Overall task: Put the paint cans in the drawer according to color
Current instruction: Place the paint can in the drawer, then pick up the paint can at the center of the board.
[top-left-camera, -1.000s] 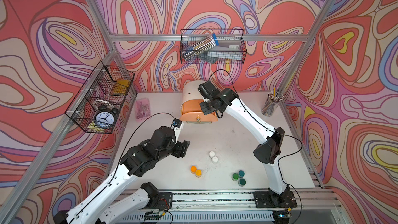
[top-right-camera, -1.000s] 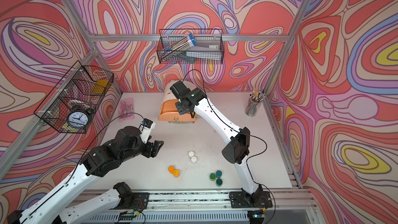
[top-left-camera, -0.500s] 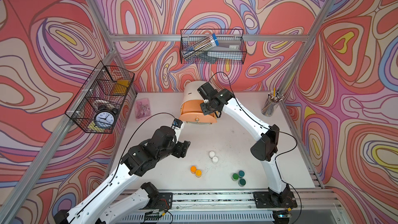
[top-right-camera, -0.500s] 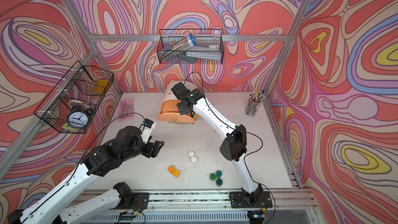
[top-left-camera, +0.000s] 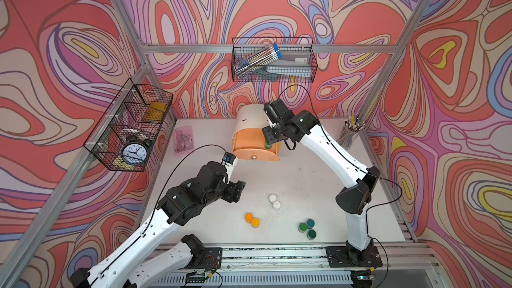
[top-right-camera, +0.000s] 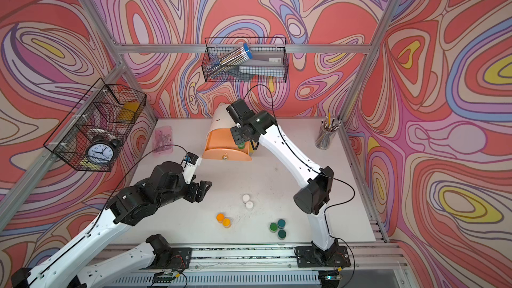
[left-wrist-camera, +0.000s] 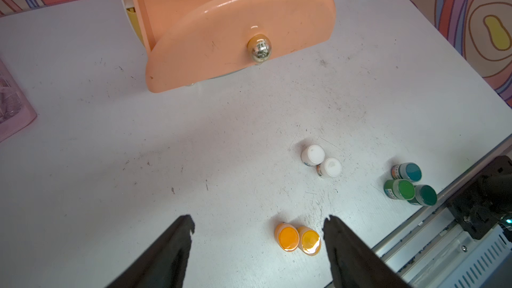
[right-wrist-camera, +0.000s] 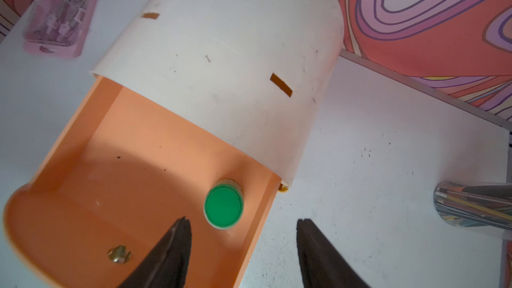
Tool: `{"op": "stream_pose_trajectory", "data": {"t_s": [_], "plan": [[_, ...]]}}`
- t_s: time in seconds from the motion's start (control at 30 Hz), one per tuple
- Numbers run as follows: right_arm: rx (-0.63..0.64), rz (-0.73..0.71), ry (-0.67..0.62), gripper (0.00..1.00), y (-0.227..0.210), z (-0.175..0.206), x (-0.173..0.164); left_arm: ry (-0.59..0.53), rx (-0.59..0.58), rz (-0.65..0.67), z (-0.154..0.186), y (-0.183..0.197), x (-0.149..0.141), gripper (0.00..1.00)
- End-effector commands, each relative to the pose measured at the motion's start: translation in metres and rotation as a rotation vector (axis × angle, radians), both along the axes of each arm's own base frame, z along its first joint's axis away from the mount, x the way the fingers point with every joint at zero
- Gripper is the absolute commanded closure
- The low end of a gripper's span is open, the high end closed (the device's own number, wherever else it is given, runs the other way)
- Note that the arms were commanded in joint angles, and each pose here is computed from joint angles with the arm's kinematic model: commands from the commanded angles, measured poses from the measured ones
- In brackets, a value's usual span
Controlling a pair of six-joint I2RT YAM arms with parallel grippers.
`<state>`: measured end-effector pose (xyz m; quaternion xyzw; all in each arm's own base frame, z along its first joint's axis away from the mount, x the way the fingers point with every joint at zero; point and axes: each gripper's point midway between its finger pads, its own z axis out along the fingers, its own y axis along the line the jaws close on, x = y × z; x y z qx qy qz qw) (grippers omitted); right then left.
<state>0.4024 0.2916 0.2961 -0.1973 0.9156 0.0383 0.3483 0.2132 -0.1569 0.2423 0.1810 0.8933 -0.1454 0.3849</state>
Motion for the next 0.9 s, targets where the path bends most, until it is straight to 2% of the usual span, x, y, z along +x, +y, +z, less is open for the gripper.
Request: {"op": "stream_pose_trajectory", "data": {"t_s": [0.0, 0.17, 0.27, 0.4, 0.53, 0.6, 0.67, 0.7, 0.77, 0.87], "plan": [[-0.006, 0.011, -0.007, 0.37, -0.005, 0.008, -0.007, 0.021, -0.055, 0.044, 0.0, -0.006, 0.011, 0.19], [-0.019, 0.058, 0.028, 0.36, -0.018, 0.01, -0.034, 0.101, -0.113, 0.041, -0.005, -0.024, 0.018, 0.2], [-0.035, 0.112, 0.046, 0.36, -0.036, 0.013, -0.069, 0.109, -0.149, -0.052, 0.01, -0.042, 0.015, 0.21], [-0.06, 0.112, 0.106, 0.35, -0.073, -0.009, -0.116, -0.039, -0.215, -0.099, 0.054, -0.046, 0.018, 0.18], [-0.039, 0.084, 0.234, 0.36, -0.101, -0.052, -0.164, -0.164, -0.279, -0.149, 0.089, -0.049, 0.016, 0.13], [-0.011, 0.072, 0.297, 0.39, -0.109, -0.07, -0.185, -0.169, -0.335, -0.293, 0.097, -0.067, 0.001, 0.11], [0.018, 0.067, 0.345, 0.41, -0.114, -0.081, -0.204, -0.145, -0.396, -0.485, 0.1, -0.089, -0.025, 0.03], [0.033, 0.063, 0.363, 0.42, -0.116, -0.086, -0.213, -0.134, -0.406, -0.574, 0.1, -0.098, -0.038, 0.02], [0.055, 0.068, 0.394, 0.43, -0.116, -0.094, -0.228, -0.131, -0.353, -0.697, 0.089, -0.109, -0.059, 0.01], [0.052, 0.089, 0.437, 0.44, -0.113, -0.111, -0.25, -0.168, -0.194, -0.795, 0.062, -0.115, -0.076, 0.02]]}}
